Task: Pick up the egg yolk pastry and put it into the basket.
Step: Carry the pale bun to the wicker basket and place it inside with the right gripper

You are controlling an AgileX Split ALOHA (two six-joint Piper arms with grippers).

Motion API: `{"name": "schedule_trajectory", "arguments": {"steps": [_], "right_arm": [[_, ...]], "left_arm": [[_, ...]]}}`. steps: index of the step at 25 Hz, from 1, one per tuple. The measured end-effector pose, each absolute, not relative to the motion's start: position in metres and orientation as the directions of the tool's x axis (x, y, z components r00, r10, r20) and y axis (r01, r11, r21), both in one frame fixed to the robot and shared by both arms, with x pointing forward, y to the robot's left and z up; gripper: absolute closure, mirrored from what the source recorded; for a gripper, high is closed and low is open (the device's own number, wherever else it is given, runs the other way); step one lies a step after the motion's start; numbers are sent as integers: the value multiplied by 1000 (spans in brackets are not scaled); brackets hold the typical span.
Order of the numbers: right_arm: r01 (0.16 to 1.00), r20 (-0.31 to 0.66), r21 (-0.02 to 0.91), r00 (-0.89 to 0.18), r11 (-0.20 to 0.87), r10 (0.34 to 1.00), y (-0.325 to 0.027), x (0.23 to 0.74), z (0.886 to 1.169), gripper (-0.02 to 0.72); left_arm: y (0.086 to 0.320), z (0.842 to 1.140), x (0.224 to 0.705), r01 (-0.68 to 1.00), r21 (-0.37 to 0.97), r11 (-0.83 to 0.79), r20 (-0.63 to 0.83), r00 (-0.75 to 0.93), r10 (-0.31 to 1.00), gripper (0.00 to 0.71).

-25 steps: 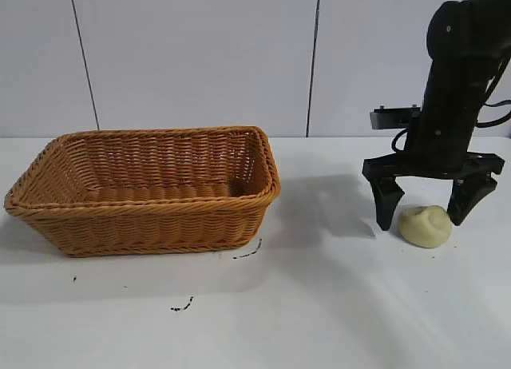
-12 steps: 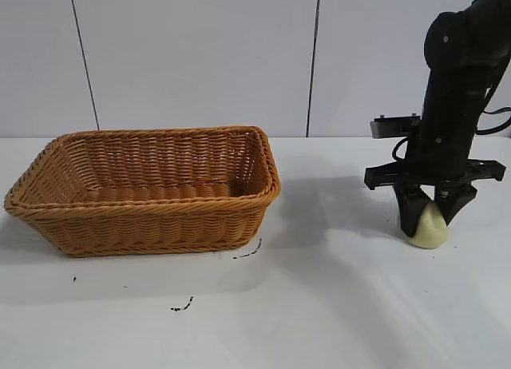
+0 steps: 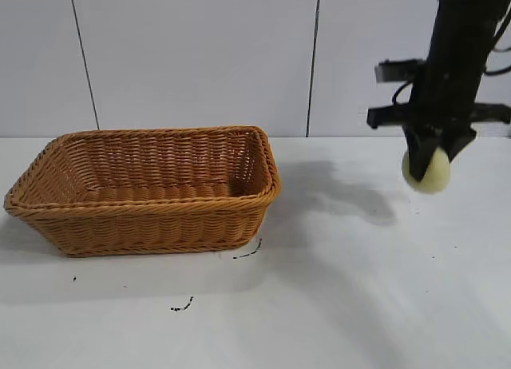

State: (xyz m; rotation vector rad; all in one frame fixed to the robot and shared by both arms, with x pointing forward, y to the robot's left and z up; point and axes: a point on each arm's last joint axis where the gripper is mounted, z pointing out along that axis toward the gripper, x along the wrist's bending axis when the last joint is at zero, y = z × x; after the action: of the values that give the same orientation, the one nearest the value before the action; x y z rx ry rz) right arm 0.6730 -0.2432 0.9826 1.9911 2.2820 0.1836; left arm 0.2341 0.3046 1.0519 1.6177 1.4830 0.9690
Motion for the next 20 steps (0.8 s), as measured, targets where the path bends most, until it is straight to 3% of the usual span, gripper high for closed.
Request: {"name": "schedule_trajectory", "arguments": {"steps": [4, 10, 20], "right_arm": [[964, -2, 229, -135, 132, 991, -243, 677, 1025, 543], [943, 5, 300, -154, 145, 988, -232, 682, 1048, 543], [852, 0, 391, -378, 348, 926, -124, 665, 1068, 543]], "left_arm": [[305, 1052, 234, 451, 890, -73, 55, 53, 997, 17], [305, 1052, 234, 451, 890, -73, 55, 53, 997, 17], [305, 1052, 234, 451, 890, -73, 55, 53, 997, 17]]}}
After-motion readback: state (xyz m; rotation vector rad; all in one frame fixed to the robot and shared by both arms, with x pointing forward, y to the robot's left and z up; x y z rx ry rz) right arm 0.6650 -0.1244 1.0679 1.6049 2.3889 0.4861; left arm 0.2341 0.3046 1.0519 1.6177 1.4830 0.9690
